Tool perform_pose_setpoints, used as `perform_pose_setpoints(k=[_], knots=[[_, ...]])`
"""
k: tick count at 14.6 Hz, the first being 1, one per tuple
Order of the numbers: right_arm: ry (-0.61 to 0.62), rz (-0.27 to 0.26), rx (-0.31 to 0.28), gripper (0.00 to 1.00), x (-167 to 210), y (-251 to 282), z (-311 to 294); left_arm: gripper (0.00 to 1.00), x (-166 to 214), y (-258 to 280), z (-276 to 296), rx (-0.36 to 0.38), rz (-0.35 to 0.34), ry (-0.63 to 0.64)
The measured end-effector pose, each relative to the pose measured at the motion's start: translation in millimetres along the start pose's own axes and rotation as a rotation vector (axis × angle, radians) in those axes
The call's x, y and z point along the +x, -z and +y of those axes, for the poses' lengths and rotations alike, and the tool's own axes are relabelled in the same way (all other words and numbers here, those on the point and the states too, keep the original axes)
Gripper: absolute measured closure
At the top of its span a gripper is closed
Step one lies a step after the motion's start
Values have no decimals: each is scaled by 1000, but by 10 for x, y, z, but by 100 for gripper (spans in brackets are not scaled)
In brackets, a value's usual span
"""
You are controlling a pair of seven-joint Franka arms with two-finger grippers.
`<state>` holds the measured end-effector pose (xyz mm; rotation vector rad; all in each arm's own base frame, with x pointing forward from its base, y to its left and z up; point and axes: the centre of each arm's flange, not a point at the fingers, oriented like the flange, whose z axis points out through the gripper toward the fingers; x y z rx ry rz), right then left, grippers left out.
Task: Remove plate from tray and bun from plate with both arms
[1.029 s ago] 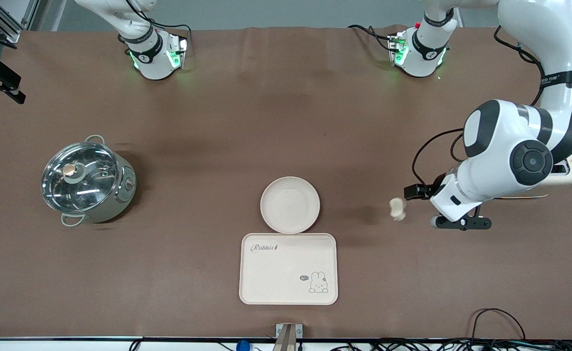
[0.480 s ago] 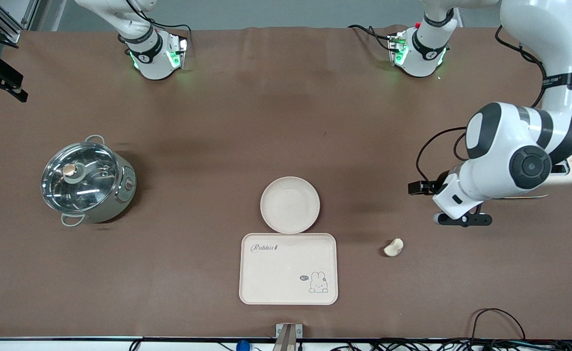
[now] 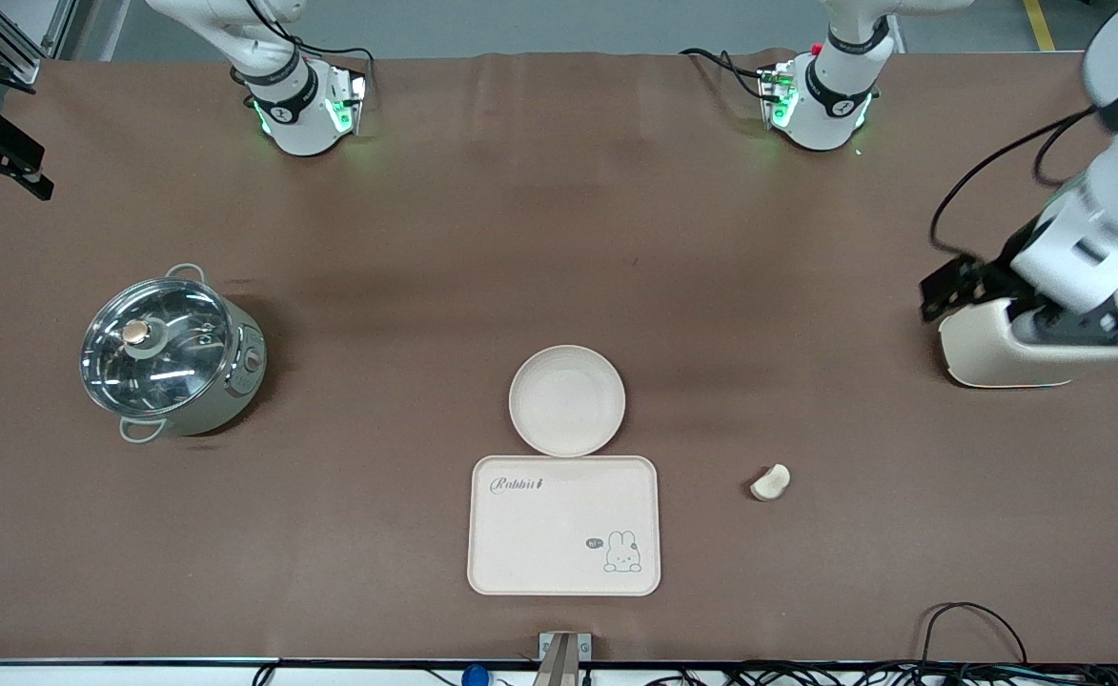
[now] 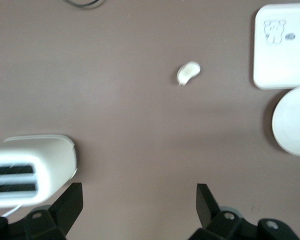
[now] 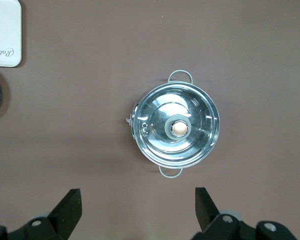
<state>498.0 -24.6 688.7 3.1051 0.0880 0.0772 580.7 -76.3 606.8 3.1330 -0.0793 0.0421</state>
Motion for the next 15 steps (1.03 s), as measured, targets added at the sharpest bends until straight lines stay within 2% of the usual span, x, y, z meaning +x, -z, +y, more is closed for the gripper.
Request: perform_pose_setpoints(k=[4, 7, 11, 15], knots=[[7, 1, 0, 0, 5, 2, -37, 0, -156, 216, -39, 2, 12, -27], [10, 1, 0, 0, 6, 2, -48, 0, -135, 245, -76, 1, 64, -39], [8, 1, 1, 0, 5, 2, -37, 0, -148, 324, -45, -1, 98, -32], [0, 2, 1, 0, 1, 2, 6, 0, -170, 528, -25, -1, 86, -36]])
